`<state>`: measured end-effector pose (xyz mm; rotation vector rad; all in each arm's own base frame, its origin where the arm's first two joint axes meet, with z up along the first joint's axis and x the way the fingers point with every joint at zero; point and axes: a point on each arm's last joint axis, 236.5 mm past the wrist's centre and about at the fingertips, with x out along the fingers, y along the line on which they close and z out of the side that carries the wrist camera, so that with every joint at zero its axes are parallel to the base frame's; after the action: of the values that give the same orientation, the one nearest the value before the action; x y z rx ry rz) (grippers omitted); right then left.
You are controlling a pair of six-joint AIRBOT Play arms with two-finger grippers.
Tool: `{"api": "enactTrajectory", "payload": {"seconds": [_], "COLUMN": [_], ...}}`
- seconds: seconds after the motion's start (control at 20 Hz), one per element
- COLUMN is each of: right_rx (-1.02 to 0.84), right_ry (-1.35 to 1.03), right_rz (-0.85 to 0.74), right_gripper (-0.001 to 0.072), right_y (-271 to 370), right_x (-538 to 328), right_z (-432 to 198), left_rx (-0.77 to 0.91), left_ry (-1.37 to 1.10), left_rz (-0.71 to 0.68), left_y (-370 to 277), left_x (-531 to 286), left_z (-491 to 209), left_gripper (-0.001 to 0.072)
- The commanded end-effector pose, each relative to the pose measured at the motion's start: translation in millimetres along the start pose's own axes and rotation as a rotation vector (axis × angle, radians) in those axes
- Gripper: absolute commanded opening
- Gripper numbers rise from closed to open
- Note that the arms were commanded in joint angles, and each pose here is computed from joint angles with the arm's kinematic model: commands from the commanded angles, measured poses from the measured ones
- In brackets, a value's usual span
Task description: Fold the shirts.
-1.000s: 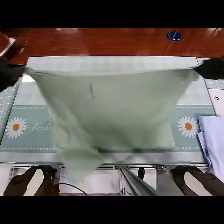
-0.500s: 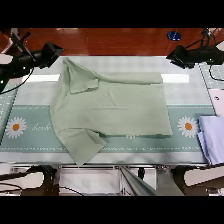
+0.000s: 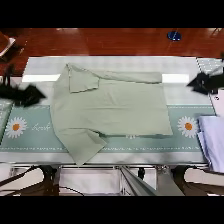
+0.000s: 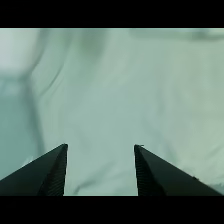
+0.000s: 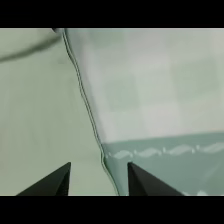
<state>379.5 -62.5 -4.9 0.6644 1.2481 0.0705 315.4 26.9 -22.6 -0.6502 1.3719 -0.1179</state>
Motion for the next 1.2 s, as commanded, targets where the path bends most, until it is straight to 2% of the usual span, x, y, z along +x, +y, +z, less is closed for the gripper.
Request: {"api": "enactTrajectory", "payload": {"seconds": [0.0, 0.15, 0.3, 0.7, 0.75, 0.8, 0.85, 1.0, 1.15], "right_rx": [0.12, 0.149, 0.126, 0.13, 0.125, 0.117, 0.129, 0.204, 0.247], "right_ry": [-0.061, -0.092, -0.045, -0.048, -0.061, -0.068, -0.062, 0.047, 0.209], "right_rz": [-0.001, 0.051, 0.067, 0.069, 0.054, 0.005, -0.07, -0.228, -0.147], "right_gripper": [0.0408, 0.0408, 0.0408, 0.0408, 0.0408, 0.0408, 0.0408, 0.0409, 0.0409], "right_y": [-19.9, -7.9, -2.7, -2.4, -6.1, -17.4, -35.8, -77.6, -61.9], "right_x": [15.4, 20.7, 21.9, 21.8, 21.8, 21.4, 20.2, 14.3, 27.8], "right_z": [-77.9, -115.2, -133.8, -133.0, -130.2, -128.7, -131.1, -161.2, -200.3], "left_rx": [-0.2, -0.312, -0.357, -0.277, -0.26, -0.24, -0.222, -0.209, -0.209], "left_ry": [0.049, 0.005, 0.051, 0.046, 0.034, 0.032, 0.034, 0.041, 0.04], "left_rz": [-0.012, -0.158, -0.154, -0.14, -0.138, -0.135, -0.135, -0.139, -0.139], "left_y": [43.4, 30.3, 35.8, 17.3, 12.4, 7.9, 4.3, 1.4, 1.3], "left_x": [15.2, 29.0, 49.9, 86.7, 90.7, 93.6, 94.7, 93.7, 93.7], "left_z": [-84.3, -96.7, -115.7, -110.2, -106.6, -105.2, -104.9, -104.9, -104.9], "left_gripper": [0.0507, 0.0507, 0.0507, 0.0501, 0.0416, 0.0106, 0.0017, 0.0017, 0.0017]}}
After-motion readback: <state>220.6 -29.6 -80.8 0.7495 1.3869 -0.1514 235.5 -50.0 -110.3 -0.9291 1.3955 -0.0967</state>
